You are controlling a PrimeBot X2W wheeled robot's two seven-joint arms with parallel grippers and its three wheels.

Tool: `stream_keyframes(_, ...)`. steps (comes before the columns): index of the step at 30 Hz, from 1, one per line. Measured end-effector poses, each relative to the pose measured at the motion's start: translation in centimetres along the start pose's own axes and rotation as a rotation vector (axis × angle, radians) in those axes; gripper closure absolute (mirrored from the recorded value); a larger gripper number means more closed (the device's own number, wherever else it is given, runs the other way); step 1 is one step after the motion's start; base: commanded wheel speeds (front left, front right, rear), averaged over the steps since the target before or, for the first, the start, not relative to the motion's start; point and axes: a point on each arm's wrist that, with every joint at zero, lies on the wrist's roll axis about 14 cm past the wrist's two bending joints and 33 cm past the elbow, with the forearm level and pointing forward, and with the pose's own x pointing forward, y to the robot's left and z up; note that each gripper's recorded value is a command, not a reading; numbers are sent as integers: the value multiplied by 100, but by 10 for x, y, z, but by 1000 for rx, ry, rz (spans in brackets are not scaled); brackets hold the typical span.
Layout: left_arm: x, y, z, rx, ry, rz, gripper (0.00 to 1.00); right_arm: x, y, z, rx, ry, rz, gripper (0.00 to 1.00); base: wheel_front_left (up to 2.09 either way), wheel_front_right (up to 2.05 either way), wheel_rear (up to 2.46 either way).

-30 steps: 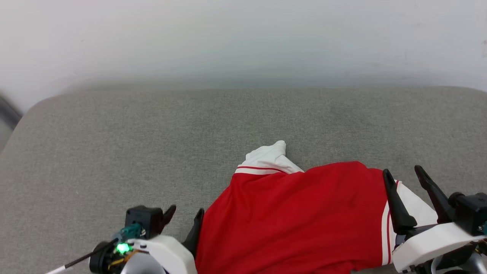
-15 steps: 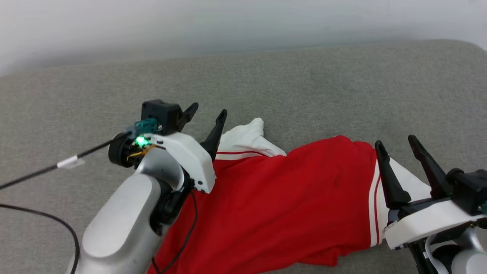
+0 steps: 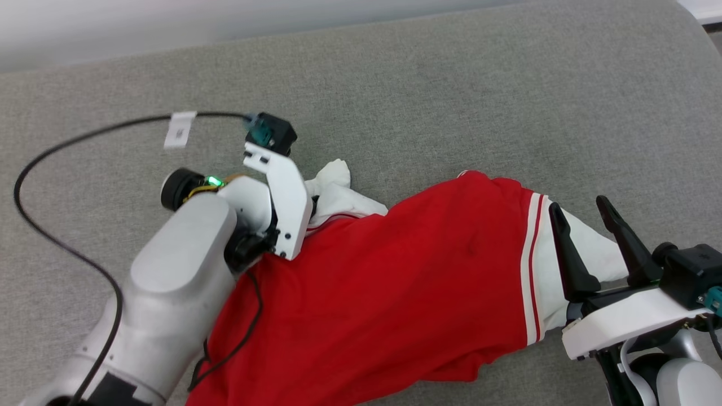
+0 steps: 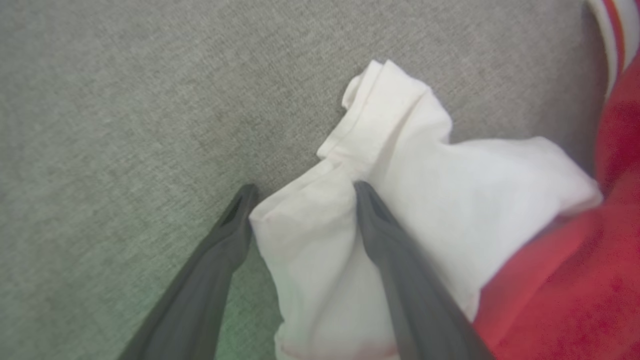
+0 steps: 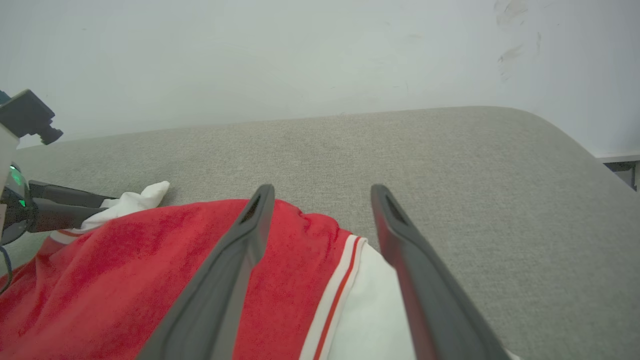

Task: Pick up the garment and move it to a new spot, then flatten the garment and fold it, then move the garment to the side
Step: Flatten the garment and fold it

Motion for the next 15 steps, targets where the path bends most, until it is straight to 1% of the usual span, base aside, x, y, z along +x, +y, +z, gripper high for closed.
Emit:
stream_keyframes(3, 7, -3, -7, 29, 114, -14, 0, 0, -3, -6, 7, 15, -10, 0, 0, 0, 0)
stream_keyframes(4, 8, -4, -8, 24, 140, -22, 0, 0, -4, -7, 9, 15, -13, 0, 0, 0, 0)
stream_keyframes(5, 9, -5, -10, 31, 163, -25, 2, 0, -5, -8, 9, 18, -15, 0, 0, 0, 0)
stream_keyframes(6, 9, -6, -10, 40, 175, -28, 53, 0, -5, -9, 11, 19, -16, 0, 0, 0, 0)
stream_keyframes(7, 10, -7, -10, 39, 176, -33, 82, 1, -5, -10, 12, 21, -15, 0, 0, 0, 0)
stream_keyframes(8, 10, -8, -10, 45, 176, -34, 100, 2, -4, -9, 15, 17, -14, 0, 0, 0, 0)
stream_keyframes(12, 8, -12, -3, 56, 90, -37, 100, 4, -4, -6, 19, 8, -12, 0, 0, 0, 0)
stream_keyframes(15, 0, -6, 7, 46, -17, -1, 100, 5, -1, -1, 13, -6, -3, 0, 0, 0, 0)
